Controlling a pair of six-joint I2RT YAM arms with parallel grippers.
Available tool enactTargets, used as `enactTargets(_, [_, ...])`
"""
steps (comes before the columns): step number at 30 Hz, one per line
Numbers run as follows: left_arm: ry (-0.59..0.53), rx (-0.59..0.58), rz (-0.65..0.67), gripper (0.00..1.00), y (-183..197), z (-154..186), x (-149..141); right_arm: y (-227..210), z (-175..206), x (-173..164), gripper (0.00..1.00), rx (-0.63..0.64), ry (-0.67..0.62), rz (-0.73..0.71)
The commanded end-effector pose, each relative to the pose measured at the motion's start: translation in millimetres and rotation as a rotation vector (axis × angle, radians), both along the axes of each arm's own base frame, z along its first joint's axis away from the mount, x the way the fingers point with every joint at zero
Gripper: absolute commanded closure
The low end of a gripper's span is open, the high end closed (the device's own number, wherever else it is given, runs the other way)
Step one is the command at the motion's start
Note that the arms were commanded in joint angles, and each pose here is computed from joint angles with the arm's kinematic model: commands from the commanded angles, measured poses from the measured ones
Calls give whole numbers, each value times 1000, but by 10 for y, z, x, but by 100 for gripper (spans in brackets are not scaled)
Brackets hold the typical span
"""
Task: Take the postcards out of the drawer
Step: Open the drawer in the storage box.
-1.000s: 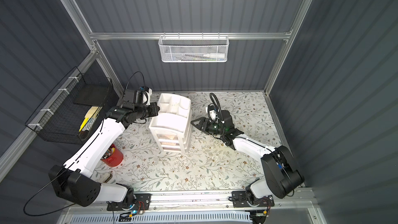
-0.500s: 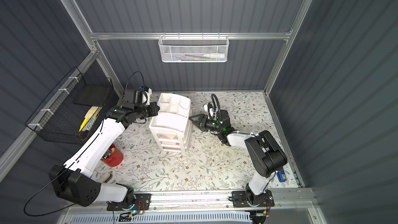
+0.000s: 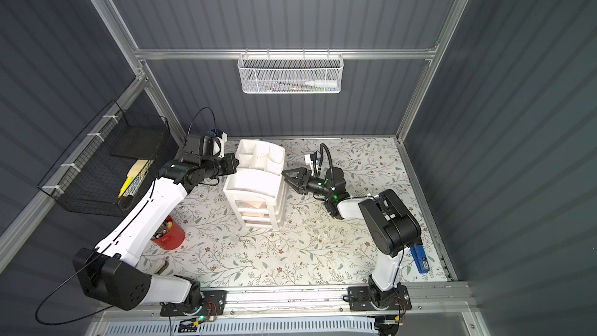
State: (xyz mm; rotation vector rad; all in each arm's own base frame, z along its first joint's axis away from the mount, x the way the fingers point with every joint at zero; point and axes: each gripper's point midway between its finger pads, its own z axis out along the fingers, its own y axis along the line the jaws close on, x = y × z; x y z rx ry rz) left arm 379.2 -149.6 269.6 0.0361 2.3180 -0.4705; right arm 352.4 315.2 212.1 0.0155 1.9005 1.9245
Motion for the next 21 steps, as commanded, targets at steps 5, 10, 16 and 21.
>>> enactTargets(5, [120, 73, -13, 100, 88, -378, -160, -35, 6, -64, 44, 23, -16, -6])
enactTargets(10, [116, 74, -12, 100, 98, -358, -180, -62, -63, -75, 54, 12, 0, -15])
enactTargets(16, [111, 71, -13, 100, 94, -335, -177, -58, -116, -62, 58, 5, 15, -17])
enactTargets(21, [117, 69, -16, 100, 85, -352, -177, -50, -132, -63, 51, 21, 25, -8])
